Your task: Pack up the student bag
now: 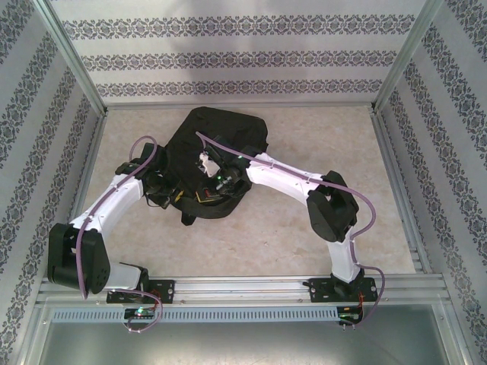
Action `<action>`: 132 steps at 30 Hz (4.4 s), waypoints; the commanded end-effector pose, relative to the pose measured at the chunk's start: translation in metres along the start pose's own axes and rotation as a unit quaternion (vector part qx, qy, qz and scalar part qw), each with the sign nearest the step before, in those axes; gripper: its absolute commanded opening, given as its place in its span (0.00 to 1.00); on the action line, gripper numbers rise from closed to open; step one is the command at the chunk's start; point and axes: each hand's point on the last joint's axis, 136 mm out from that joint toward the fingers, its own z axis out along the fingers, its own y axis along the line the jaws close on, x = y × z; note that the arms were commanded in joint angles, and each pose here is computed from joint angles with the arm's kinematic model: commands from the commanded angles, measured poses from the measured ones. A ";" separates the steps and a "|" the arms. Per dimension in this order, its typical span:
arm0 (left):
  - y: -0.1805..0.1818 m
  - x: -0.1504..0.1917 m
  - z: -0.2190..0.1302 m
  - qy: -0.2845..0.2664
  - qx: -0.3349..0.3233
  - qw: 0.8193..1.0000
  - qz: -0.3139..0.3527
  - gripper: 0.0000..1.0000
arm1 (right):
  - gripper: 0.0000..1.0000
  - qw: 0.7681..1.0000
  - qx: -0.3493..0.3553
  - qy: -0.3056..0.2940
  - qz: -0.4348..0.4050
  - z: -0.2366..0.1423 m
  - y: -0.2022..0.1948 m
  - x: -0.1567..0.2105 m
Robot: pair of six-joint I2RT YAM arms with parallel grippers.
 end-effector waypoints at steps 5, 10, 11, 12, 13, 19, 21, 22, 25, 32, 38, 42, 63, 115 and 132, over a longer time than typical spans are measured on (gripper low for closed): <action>0.008 -0.010 -0.006 -0.033 -0.035 0.998 0.037 0.00 | 0.00 1.000 -0.008 0.019 -0.018 -0.023 0.007 0.026; 0.009 -0.012 -0.009 -0.040 -0.042 0.997 0.048 0.00 | 0.00 0.999 0.002 0.033 -0.018 -0.025 -0.003 0.043; 0.010 -0.013 -0.010 -0.042 -0.044 0.997 0.049 0.00 | 0.00 0.999 0.004 0.037 -0.018 -0.026 -0.005 0.047; 0.011 -0.013 -0.011 -0.043 -0.046 0.997 0.051 0.00 | 0.00 0.999 0.007 0.038 -0.018 -0.027 -0.007 0.049; 0.011 -0.014 -0.012 -0.046 -0.048 0.996 0.054 0.00 | 0.00 0.999 0.009 0.039 -0.018 -0.028 -0.009 0.052; 0.014 -0.017 -0.019 -0.057 -0.054 0.995 0.063 0.00 | 0.00 0.999 0.022 0.037 -0.013 -0.036 -0.020 0.061; 0.015 -0.017 -0.021 -0.060 -0.056 0.994 0.068 0.00 | 0.00 0.999 0.027 0.035 -0.007 -0.039 -0.026 0.061; 0.015 -0.017 -0.022 -0.061 -0.056 0.994 0.070 0.00 | 0.00 0.999 0.029 0.034 -0.005 -0.041 -0.029 0.060; 0.018 -0.017 -0.025 -0.066 -0.061 0.993 0.077 0.00 | 0.00 0.999 0.035 0.024 -0.001 -0.048 -0.037 0.053; 0.022 -0.018 -0.033 -0.072 -0.063 0.992 0.084 0.00 | 0.00 0.999 0.049 0.000 0.013 -0.063 -0.053 0.035; 0.028 -0.017 -0.038 -0.075 -0.069 0.991 0.090 0.00 | 0.00 0.997 0.069 -0.024 0.028 -0.073 -0.072 0.021; 0.029 -0.016 -0.038 -0.073 -0.067 0.991 0.090 0.00 | 0.00 0.994 0.087 -0.045 0.041 -0.083 -0.086 0.011; 0.032 -0.016 -0.043 -0.075 -0.072 0.990 0.096 0.00 | 0.00 0.978 0.140 -0.117 0.097 -0.131 -0.149 -0.036; -0.004 0.183 -0.009 0.150 -0.026 0.905 0.396 0.00 | 0.79 0.855 0.372 -0.342 0.119 -0.288 -0.173 0.032; -0.089 0.009 -0.118 -0.227 0.086 0.888 0.391 0.99 | 0.98 0.774 0.348 -0.529 0.022 -0.353 -0.150 0.014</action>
